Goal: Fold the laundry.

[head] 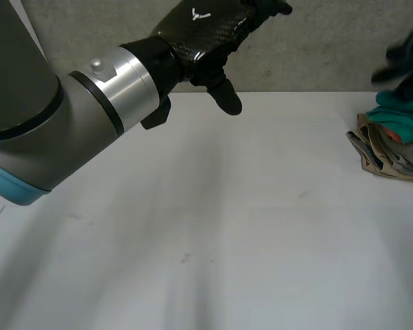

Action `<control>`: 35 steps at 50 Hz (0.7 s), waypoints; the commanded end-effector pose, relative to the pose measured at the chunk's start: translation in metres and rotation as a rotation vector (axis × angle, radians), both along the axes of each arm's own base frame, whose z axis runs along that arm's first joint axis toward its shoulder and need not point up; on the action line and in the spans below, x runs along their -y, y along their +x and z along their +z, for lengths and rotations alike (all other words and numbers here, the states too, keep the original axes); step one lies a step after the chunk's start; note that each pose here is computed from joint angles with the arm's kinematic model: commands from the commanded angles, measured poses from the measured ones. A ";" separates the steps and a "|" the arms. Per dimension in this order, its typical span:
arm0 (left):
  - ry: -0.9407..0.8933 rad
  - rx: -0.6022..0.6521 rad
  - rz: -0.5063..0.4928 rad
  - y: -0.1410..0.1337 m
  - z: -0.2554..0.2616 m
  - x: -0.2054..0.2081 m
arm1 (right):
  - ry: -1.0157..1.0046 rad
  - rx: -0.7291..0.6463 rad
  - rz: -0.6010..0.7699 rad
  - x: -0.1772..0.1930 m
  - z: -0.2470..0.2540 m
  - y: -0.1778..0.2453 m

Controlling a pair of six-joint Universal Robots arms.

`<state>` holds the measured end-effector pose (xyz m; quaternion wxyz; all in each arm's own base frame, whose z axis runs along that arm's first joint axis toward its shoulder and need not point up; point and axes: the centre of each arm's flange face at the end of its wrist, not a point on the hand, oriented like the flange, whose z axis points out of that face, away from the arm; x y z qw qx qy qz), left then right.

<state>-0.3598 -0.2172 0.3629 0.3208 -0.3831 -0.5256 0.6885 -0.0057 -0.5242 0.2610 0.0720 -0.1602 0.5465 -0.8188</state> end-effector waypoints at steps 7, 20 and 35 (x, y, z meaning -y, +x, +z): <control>0.023 0.021 -0.001 -0.003 -0.012 0.002 | 0.209 -0.073 0.108 0.000 -0.117 -0.018; 0.009 0.007 -0.004 -0.002 -0.004 -0.001 | 0.200 -0.023 -0.097 -0.019 -0.031 -0.024; 0.010 0.001 -0.028 -0.002 0.000 -0.015 | 0.210 -0.040 -0.517 -0.086 0.064 -0.106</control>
